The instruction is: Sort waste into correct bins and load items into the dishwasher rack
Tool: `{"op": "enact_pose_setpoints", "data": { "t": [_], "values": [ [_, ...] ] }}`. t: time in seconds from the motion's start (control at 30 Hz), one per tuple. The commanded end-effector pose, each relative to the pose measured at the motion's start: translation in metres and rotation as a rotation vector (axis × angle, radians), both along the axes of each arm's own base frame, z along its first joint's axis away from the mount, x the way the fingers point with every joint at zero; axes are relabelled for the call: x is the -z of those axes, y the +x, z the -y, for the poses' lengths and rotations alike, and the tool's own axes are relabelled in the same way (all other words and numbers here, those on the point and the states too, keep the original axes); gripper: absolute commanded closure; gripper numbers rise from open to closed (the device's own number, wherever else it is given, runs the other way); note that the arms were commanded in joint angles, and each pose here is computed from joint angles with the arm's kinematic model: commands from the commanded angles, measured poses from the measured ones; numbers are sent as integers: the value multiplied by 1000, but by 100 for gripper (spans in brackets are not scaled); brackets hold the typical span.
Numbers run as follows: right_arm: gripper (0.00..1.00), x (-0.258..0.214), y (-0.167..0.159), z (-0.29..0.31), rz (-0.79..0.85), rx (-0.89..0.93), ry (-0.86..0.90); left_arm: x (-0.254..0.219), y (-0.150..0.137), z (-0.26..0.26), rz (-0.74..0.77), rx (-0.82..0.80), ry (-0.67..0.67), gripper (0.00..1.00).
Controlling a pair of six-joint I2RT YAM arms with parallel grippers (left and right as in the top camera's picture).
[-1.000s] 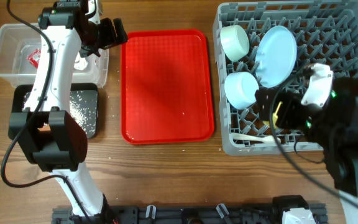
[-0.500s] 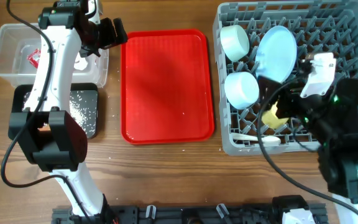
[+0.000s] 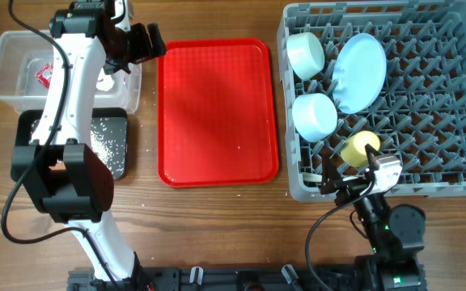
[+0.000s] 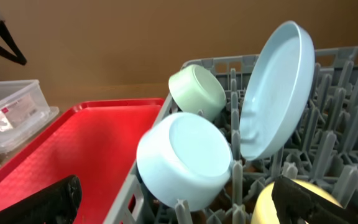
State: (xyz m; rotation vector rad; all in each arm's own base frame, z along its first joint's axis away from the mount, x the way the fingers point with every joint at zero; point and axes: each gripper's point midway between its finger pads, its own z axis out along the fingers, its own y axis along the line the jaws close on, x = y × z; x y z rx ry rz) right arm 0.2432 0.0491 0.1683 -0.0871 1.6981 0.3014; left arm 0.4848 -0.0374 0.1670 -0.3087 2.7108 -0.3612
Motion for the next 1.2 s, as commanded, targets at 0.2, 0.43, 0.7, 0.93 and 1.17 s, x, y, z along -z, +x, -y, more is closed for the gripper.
{"op": "enact_pose_setpoints", "data": {
  "t": [0.2, 0.43, 0.7, 0.93, 1.17],
  "values": [
    [0, -7, -2, 10, 96, 61, 7, -21, 2, -3, 51, -15, 5, 0],
    [0, -7, -2, 10, 94, 61, 7, -21, 2, -3, 50, -15, 5, 0],
    [0, -7, -2, 10, 94, 61, 7, -21, 2, -3, 51, -16, 5, 0],
    [0, -7, -2, 10, 94, 61, 7, -19, -2, -3, 30, -16, 4, 0],
    [0, -7, -2, 10, 94, 61, 7, -52, 8, 16, 176, 96, 36, 0]
  ]
}}
